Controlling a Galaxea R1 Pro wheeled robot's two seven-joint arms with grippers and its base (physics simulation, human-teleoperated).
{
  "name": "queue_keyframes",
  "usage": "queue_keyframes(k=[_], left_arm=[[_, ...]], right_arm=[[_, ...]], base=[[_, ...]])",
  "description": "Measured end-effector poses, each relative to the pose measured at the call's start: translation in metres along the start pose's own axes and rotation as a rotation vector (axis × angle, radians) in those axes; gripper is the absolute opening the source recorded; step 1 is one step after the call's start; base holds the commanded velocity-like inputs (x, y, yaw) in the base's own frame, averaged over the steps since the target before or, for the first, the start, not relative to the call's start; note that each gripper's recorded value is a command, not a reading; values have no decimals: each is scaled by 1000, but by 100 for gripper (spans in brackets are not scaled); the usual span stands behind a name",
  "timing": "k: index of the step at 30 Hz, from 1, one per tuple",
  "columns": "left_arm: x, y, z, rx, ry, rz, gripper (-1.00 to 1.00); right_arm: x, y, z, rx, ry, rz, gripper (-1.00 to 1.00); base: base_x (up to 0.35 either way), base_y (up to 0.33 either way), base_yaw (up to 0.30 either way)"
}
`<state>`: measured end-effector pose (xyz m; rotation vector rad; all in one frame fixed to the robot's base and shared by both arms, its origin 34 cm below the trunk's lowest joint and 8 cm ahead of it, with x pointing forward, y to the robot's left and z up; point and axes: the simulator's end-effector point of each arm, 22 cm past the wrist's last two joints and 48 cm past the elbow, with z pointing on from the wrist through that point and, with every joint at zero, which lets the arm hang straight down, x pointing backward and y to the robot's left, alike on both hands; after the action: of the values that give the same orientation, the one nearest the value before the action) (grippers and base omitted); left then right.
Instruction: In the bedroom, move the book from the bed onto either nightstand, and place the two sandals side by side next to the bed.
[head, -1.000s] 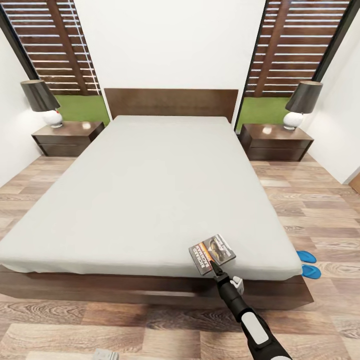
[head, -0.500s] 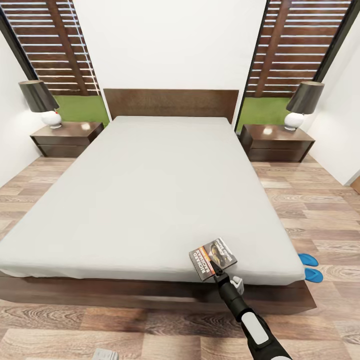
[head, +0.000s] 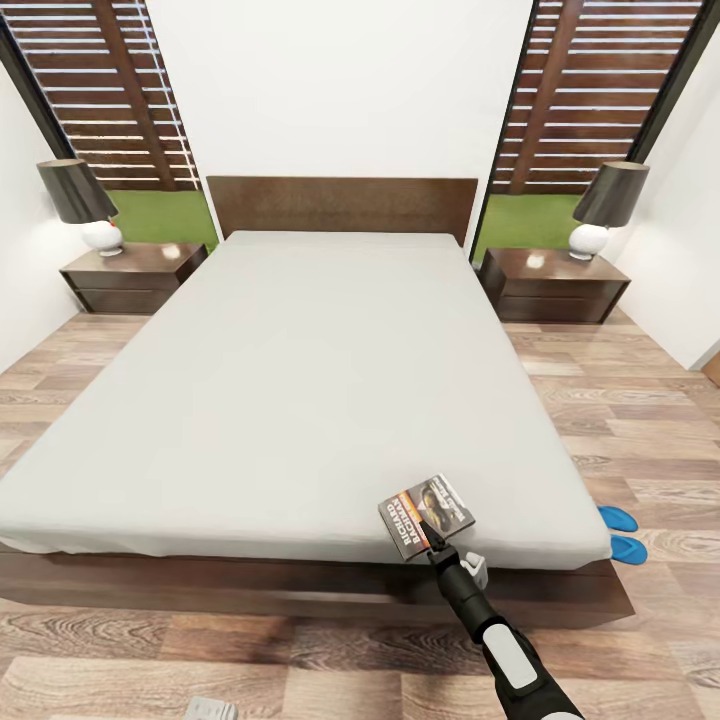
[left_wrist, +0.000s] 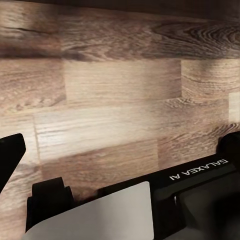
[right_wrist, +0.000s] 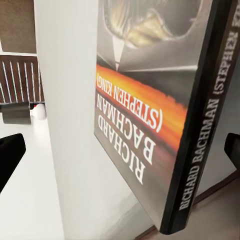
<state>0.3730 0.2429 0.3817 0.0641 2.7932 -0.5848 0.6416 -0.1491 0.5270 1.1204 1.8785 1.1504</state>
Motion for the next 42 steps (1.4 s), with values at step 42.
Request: queue_keyframes(k=[42], left_arm=[[4, -8, 13, 13, -3, -5, 100]], right_arm=[[1, -9, 3, 0, 0, 0, 100]], base=[[-3, 15, 0]])
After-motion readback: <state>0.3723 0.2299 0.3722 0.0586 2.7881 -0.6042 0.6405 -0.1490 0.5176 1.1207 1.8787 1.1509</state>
